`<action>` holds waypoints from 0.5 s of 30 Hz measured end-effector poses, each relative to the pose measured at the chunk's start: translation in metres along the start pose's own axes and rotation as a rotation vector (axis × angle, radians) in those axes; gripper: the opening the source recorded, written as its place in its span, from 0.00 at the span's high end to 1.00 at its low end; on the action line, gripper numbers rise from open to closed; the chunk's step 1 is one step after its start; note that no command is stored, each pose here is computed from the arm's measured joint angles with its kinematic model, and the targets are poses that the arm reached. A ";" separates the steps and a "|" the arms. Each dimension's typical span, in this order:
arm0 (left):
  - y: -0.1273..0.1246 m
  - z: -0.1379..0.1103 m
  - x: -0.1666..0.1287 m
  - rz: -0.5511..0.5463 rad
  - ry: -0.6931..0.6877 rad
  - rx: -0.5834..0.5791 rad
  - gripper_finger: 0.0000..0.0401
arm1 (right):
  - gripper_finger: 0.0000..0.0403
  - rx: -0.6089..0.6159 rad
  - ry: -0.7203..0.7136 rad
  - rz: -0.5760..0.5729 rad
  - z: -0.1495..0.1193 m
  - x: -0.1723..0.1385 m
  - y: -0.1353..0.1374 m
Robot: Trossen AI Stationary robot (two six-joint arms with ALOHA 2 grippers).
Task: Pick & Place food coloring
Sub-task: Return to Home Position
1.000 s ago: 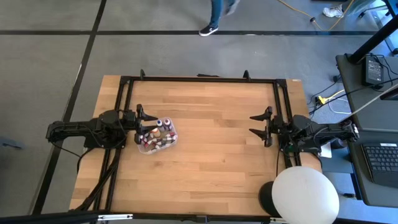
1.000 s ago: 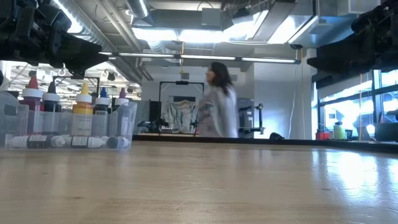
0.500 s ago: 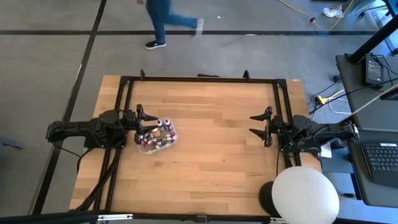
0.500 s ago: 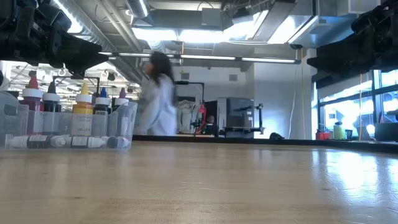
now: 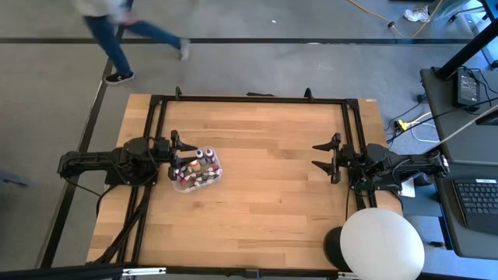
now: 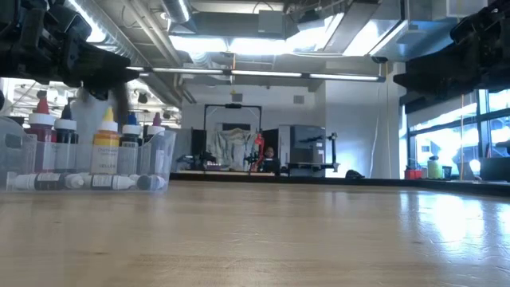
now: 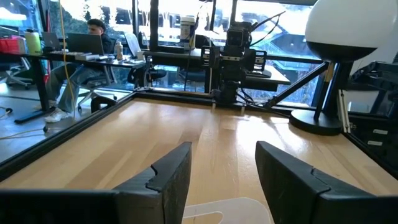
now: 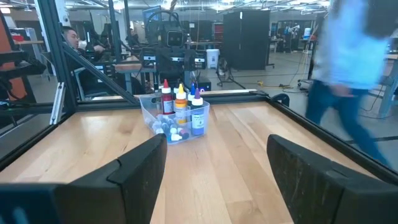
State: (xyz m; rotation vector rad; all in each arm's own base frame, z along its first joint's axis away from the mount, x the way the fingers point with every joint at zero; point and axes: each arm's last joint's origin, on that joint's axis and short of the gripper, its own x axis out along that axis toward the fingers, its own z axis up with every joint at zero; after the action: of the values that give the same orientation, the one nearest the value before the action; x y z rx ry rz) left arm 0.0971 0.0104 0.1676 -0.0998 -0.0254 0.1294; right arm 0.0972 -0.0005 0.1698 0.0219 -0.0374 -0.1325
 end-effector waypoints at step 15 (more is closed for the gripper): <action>0.000 0.000 0.000 0.000 0.000 0.000 0.56 | 0.31 0.000 0.000 -0.001 0.000 0.000 0.000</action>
State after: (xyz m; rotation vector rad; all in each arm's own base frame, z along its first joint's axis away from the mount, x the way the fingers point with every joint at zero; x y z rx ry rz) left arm 0.0971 0.0104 0.1676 -0.0993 -0.0254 0.1294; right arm 0.0972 -0.0005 0.1698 0.0219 -0.0374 -0.1332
